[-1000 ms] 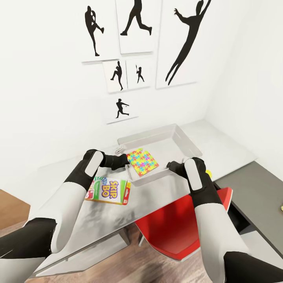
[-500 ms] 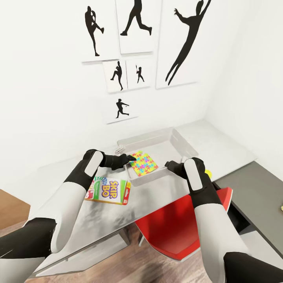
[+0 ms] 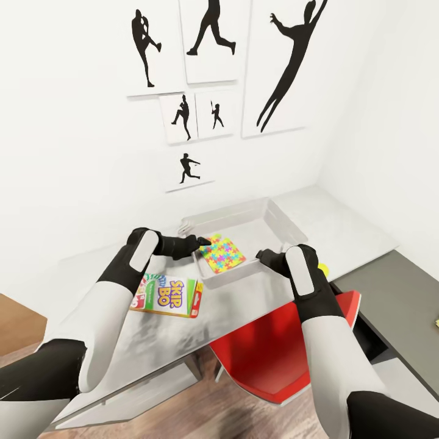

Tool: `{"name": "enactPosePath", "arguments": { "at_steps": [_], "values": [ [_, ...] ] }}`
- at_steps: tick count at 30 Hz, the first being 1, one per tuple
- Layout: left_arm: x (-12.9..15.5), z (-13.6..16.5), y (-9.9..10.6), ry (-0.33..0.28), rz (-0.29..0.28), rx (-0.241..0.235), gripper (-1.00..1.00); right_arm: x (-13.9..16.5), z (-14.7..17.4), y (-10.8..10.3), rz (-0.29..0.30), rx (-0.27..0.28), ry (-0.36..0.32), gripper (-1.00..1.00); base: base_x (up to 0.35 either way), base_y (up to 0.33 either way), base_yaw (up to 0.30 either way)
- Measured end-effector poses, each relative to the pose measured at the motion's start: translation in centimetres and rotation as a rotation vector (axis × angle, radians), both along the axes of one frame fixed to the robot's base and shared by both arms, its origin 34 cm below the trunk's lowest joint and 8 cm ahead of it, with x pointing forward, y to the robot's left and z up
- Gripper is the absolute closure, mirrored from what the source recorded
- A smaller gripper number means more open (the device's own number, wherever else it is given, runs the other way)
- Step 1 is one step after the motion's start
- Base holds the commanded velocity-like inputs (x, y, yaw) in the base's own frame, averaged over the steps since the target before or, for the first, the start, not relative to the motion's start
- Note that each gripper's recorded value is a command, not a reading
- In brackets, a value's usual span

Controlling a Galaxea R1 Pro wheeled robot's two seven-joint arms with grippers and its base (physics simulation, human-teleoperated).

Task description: Put all the toys in the child's room - the three board games (two on the bed and one on the table), the two jigsaw puzzles on the table, and the tennis ball on the table - inside the toy box on the table in the child's room.

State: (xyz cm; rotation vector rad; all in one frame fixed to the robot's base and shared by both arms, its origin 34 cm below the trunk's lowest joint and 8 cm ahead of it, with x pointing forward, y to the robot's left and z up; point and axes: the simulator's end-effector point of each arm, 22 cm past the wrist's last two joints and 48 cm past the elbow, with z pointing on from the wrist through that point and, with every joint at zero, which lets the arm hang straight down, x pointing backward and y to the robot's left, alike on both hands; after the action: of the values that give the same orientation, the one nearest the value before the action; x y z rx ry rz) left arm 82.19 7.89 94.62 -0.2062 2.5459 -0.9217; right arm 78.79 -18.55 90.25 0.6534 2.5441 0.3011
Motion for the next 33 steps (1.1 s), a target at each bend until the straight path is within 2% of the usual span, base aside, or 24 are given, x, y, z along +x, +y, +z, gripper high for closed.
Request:
{"name": "enactPosePath", "arguments": {
  "at_steps": [10, 33],
  "values": [
    [0.0, 0.6, 0.0, -0.006, -0.008, 0.001, -1.0, 0.3, 0.7, -0.2, -0.005, -0.001, -0.017, -1.0, 0.0, 0.0, -0.021],
    [0.1, 3.2, -0.2, -0.04, -0.009, -0.009, -1.0, 0.4, 2.9, -0.1, -0.002, -0.001, -0.046, -1.0, -0.014, 0.021, -0.101]
  ]
}}
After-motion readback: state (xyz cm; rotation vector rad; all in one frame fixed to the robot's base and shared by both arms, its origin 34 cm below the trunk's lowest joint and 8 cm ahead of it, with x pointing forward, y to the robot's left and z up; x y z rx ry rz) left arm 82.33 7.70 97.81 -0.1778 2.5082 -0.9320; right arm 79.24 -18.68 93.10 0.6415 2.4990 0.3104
